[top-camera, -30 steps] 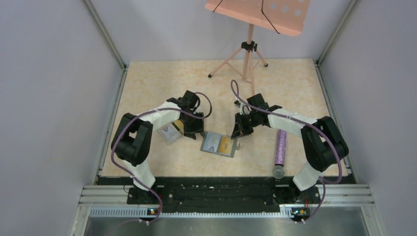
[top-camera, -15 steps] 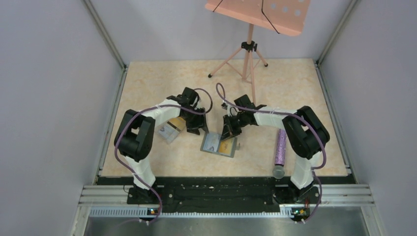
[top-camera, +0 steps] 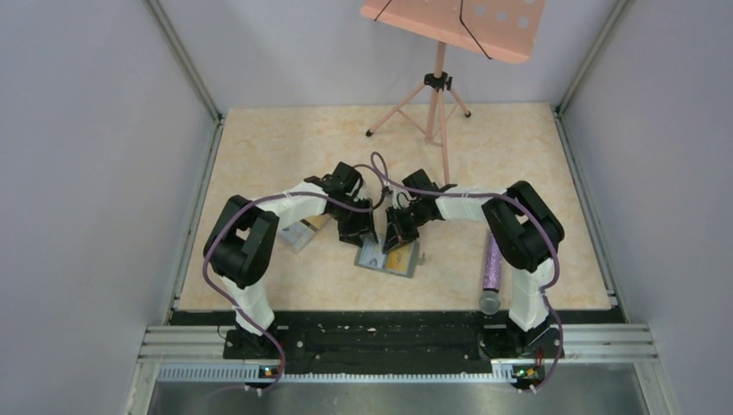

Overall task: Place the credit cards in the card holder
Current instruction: Turn over the card slot in the card holder.

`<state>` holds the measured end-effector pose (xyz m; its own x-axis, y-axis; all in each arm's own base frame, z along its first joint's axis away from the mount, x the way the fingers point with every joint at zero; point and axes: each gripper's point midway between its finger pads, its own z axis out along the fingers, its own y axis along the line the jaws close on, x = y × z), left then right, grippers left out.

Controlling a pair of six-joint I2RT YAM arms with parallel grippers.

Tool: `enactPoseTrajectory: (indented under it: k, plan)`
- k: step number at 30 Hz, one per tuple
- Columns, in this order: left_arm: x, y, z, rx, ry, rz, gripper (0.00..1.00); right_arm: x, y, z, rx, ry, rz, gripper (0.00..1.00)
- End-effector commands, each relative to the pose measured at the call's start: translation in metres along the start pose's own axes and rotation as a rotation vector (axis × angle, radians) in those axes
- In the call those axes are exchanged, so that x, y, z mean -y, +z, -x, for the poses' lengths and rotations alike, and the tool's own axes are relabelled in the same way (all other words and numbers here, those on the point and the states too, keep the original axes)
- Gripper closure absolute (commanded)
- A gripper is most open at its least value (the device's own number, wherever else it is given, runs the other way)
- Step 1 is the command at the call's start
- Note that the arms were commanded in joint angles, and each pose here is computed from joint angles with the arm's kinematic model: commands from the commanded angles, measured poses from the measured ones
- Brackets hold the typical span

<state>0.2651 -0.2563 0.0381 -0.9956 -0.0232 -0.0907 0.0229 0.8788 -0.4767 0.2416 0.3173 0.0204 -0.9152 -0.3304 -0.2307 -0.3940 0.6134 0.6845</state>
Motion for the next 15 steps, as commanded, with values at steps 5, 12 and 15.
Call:
enactPoseTrajectory:
  k: [5,12,15]
  plan:
    - [0.020,-0.016,0.016,0.064,0.060,0.002,0.48,0.021,0.009,-0.002,-0.019,-0.029,-0.111,1.00]
    - [0.019,-0.020,0.013,0.076,0.107,0.054,0.48,0.017,0.004,-0.002,-0.010,-0.038,-0.107,1.00]
    - [0.016,-0.014,0.010,0.057,0.104,0.061,0.48,0.015,0.003,-0.001,-0.004,-0.042,-0.102,1.00]
